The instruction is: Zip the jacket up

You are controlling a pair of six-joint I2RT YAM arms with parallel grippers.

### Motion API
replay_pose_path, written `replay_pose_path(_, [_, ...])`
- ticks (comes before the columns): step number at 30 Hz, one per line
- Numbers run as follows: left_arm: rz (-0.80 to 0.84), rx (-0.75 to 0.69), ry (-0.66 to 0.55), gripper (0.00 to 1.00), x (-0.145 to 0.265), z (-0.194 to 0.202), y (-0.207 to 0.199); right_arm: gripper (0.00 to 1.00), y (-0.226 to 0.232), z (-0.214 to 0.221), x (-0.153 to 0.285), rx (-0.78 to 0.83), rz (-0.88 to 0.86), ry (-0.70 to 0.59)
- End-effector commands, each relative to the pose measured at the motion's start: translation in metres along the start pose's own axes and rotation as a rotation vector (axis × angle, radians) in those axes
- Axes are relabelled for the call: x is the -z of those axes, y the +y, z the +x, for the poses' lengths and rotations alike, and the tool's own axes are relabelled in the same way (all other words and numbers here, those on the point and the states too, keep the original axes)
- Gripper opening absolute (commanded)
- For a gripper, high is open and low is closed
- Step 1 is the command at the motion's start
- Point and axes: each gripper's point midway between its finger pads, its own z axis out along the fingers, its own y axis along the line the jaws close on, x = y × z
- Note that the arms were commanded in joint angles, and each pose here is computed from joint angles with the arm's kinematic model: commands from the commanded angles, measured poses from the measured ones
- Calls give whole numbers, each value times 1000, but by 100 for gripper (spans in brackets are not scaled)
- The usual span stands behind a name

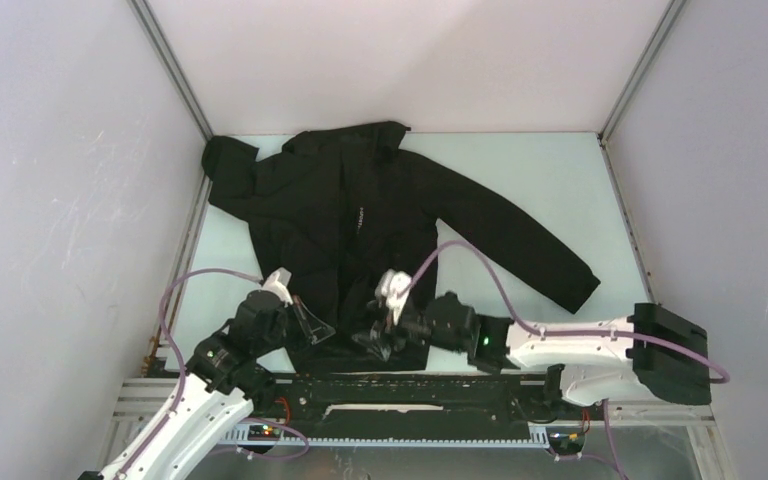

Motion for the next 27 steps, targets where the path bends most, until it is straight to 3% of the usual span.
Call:
replay_pose_path(1, [73,-32,-30,0,17,-11,-23,71,0,3,1,614,40,-163])
replay_pose_path(4, [86,-33,-22,0,19,-9,-25,72,35,21,-2,924,-144,-275])
replay_pose_path(7, [88,-33,-19,0,20,-8,-25,72,57,18,-4,1030,-190,-447])
replay_pose_path(10, [98,-34,-17,0,20,-7,-27,69,66,32,-19,1152,-172,-465])
replay_pose_path(13, [104,-30,-6,0,20,-5,-27,61,76,51,-35,1215,-182,-433])
replay_pose_path(21, [122,-18,18,0,16,-2,-31,48,66,52,-47,1263,-108,-405])
replay_pose_path(27, [148,-2,34,0,17,0,-37,51,48,49,-54,1231,-32,-372])
